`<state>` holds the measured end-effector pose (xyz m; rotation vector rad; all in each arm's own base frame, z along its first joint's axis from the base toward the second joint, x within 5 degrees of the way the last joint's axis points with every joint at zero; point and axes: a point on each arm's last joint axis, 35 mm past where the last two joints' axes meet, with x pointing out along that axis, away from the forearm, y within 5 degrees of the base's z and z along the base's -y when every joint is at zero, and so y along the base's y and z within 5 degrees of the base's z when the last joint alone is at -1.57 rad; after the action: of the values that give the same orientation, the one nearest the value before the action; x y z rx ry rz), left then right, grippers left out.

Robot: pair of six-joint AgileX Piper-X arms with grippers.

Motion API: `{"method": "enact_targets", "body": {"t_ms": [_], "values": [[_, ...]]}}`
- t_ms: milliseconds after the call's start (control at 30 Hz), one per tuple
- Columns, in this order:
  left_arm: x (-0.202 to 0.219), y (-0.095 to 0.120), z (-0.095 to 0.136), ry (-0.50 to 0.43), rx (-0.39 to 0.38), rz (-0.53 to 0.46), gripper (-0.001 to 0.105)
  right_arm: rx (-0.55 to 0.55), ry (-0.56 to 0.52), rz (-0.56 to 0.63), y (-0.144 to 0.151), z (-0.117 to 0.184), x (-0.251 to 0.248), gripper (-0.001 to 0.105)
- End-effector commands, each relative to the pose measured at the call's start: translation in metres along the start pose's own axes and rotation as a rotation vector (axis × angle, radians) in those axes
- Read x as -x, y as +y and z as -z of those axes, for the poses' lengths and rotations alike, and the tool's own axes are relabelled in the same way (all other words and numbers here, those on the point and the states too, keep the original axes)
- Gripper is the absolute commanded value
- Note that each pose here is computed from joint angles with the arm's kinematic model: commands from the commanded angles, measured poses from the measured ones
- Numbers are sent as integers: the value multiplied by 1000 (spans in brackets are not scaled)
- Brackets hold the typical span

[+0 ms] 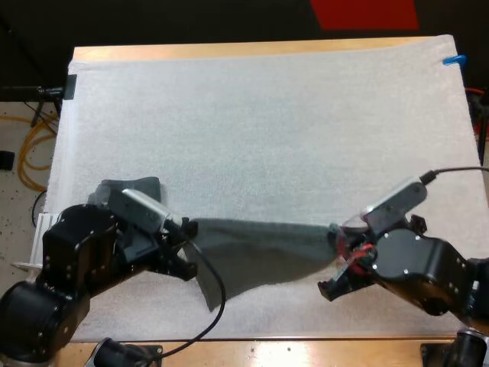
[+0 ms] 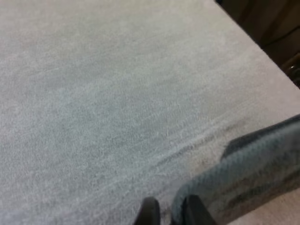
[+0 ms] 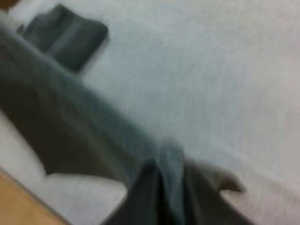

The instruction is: Pick towel from pile fold and stack

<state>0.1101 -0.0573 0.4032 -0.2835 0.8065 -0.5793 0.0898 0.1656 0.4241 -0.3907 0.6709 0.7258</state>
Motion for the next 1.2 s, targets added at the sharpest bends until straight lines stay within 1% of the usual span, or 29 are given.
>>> {"method": "enact_targets", "body": {"t_ms": [0, 67, 133, 233, 267, 333, 433, 533, 600, 667, 733, 867, 967, 1100, 1167], "values": [[3, -1, 0, -6, 8, 4, 0, -32, 14, 7, -1, 2, 5, 0], [1, 0, 0, -3, 6, 1, 0, -68, 49, 6, 0, 6, 3, 0], [-5, 2, 0, 3, -8, -8, 0, -75, 85, 16, 3, 10, -6, 0], [-22, 11, -3, 4, -15, -90, 0, -56, 144, 80, 6, 14, -29, 0], [-30, 15, -5, 2, -28, -129, 0, -52, 163, 122, 7, 14, -41, 0], [-43, 21, -9, -11, -57, -167, 0, -59, 186, 183, 4, 13, -63, 0], [-69, 34, -22, -38, -94, -191, 0, -105, 207, 244, -10, 11, -104, 0], [-98, 50, -37, -45, -112, -216, 0, -162, 190, 265, -37, 4, -145, 0], [-118, 63, -46, -42, -118, -236, 0, -182, 178, 255, -54, 1, -171, 0], [-140, 80, -54, -42, -101, -259, 0, -212, 140, 208, -72, -2, -198, 0], [-159, 96, -57, -31, -81, -277, 0, -240, 117, 187, -86, -1, -218, 0], [-197, 129, -60, -18, -48, -307, 0, -298, 84, 201, -114, 7, -259, 0], [-221, 147, -58, -10, -35, -318, 0, -322, 75, 210, -127, 15, -282, 0], [-244, 163, -53, 4, -25, -325, 0, -347, 81, 228, -141, 27, -304, 0], [-253, 169, -50, 9, -23, -325, 0, -358, 83, 205, -145, 33, -314, 0]]}}
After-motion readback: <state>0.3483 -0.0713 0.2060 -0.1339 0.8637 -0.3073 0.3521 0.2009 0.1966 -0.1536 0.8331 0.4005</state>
